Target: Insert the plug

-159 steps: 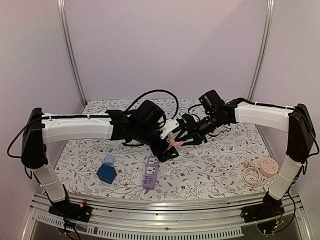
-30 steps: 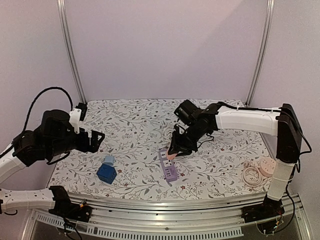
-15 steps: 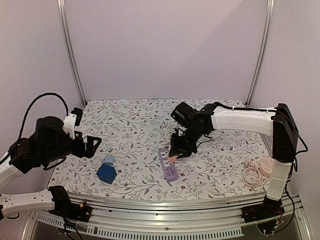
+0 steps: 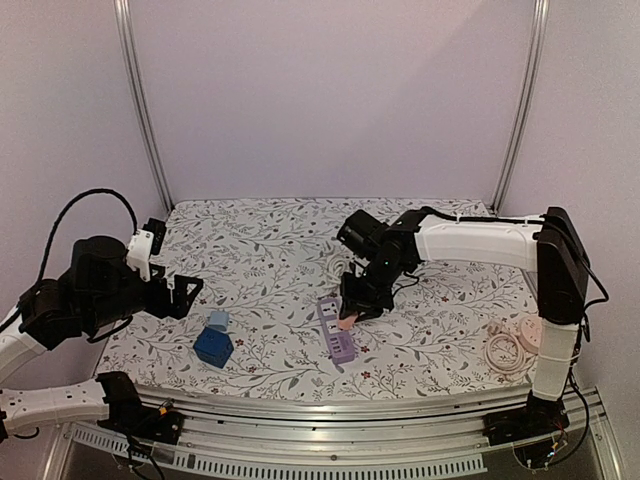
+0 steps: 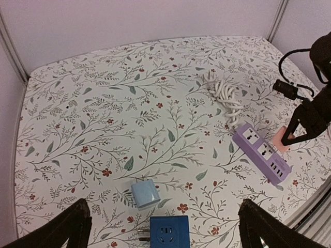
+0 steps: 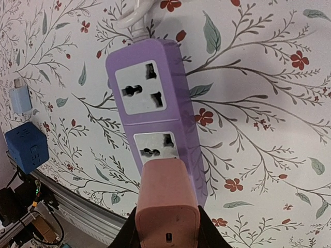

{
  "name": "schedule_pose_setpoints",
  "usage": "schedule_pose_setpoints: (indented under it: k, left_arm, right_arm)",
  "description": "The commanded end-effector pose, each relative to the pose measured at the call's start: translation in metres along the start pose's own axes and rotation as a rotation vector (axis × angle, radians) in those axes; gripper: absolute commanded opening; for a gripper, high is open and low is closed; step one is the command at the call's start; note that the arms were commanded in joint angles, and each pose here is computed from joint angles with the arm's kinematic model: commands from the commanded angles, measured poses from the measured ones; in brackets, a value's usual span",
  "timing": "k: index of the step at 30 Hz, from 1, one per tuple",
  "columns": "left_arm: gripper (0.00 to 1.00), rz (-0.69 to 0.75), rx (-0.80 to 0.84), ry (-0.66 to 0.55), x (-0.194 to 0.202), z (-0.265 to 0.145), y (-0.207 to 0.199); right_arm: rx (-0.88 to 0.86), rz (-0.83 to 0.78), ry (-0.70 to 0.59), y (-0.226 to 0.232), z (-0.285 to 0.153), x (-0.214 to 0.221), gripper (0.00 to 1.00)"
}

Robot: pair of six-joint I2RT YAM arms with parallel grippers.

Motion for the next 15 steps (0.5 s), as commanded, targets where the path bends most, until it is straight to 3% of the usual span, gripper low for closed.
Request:
schedule_pose_setpoints:
  k: [1,15]
  left_arm:
    - [1.0,0.003,-0.001,0.0,0.0024,0.0022,0.0014]
    - [0.99,-0.003,0.002,-0.013,0.002,-0.0003,0.0025]
  right_arm:
    - [0.007,-0.021,0.005,0.0074,0.0062,-0.0038,0.0]
    - [0.081,-0.041,-0.006,0.0008,0.0113,-0.0078,0.0]
Point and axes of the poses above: each gripper's point midway between its finger pads, its own z axis out along the fingers, its own y axis along the line the jaws close on, x = y × z, the point moved 6 cm from there along -z, back along the fingers, and after that the axes turned 4 degrees about -z, right-handed, at the moved point
